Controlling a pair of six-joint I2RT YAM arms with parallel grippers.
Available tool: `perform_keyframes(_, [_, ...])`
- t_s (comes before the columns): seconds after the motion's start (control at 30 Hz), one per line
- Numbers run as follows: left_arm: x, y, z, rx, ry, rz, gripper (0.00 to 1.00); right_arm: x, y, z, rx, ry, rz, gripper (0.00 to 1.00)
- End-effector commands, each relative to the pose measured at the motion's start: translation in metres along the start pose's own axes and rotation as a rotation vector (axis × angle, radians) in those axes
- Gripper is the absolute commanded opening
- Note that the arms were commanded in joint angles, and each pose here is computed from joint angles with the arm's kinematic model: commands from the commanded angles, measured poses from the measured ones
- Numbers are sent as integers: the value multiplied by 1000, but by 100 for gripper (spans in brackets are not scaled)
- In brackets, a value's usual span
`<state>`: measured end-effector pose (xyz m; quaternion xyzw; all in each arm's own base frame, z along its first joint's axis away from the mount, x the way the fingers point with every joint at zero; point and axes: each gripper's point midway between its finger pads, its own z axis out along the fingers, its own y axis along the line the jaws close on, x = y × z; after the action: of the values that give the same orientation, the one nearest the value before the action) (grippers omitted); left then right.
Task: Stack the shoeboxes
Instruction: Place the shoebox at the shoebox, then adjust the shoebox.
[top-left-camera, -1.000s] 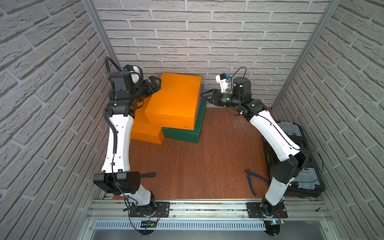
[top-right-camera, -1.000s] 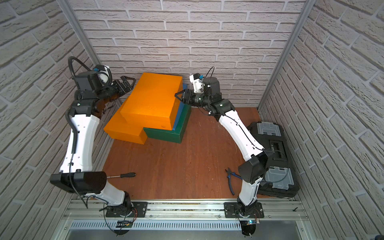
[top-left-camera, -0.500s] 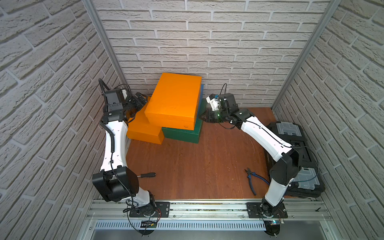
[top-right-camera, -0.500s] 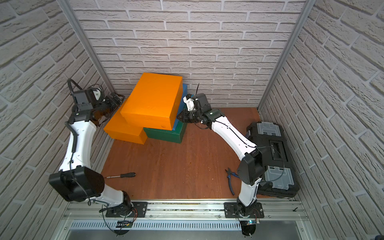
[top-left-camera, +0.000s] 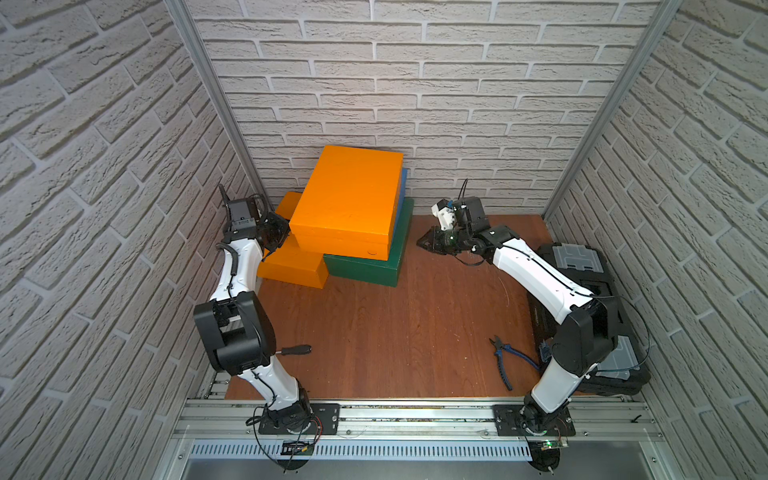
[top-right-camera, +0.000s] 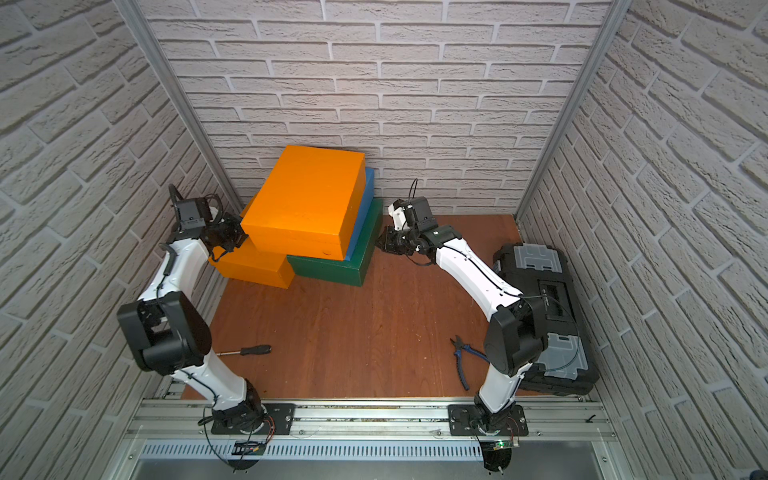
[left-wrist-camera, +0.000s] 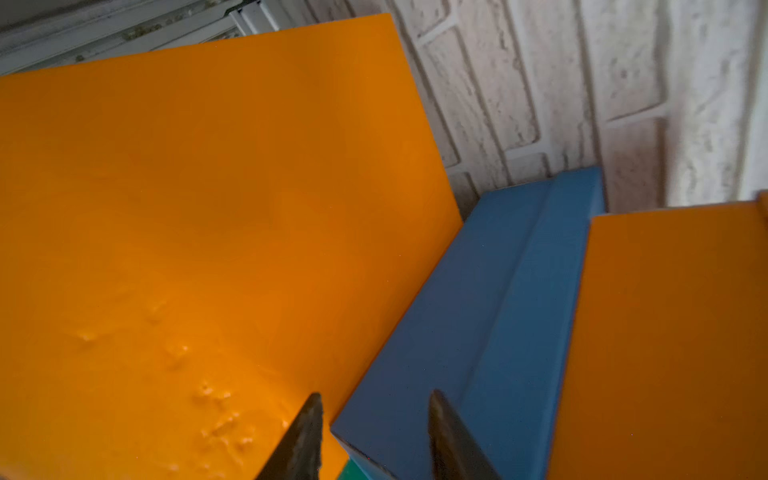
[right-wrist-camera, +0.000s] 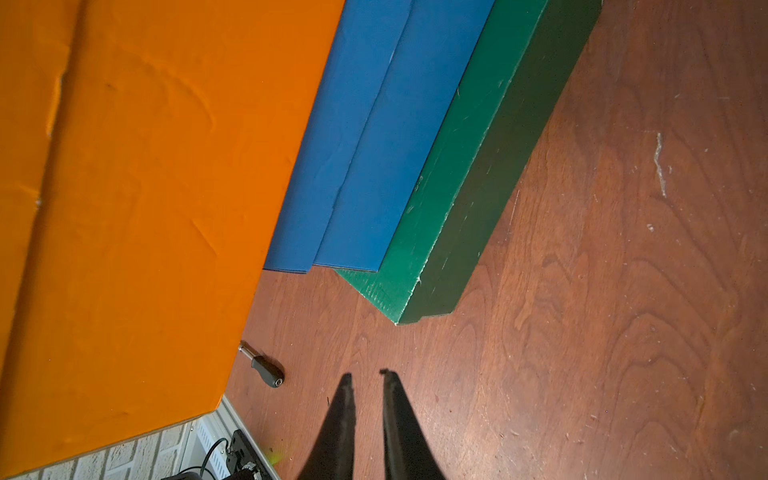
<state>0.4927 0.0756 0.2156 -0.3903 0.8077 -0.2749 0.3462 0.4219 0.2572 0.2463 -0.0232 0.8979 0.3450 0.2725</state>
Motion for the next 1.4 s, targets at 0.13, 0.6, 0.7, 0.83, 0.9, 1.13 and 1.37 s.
perform_keyframes(0.13, [-12,-4,41,-22,-19,0,23,-10,-11,15,-16,-5,37,16])
perform_keyframes(0.6, [37,-12,81,-61,63,53,16,-11,-19,40,-31,31,74,16])
perform_keyframes(0.7, [55,-17,83,-57,89,75,16,-11,-21,45,-33,37,80,16])
perform_keyframes(0.83, [68,-12,83,-71,107,73,15,-9,-23,49,-35,43,84,16])
perform_keyframes(0.9, [73,-10,82,-69,114,69,15,-8,-26,49,-30,46,87,16])
perform_keyframes(1.13, [84,-3,73,-92,127,78,15,-5,-36,53,-18,51,104,16])
perform_keyframes(1.37, [101,-2,58,-98,159,97,13,-2,-61,64,-5,51,160,9])
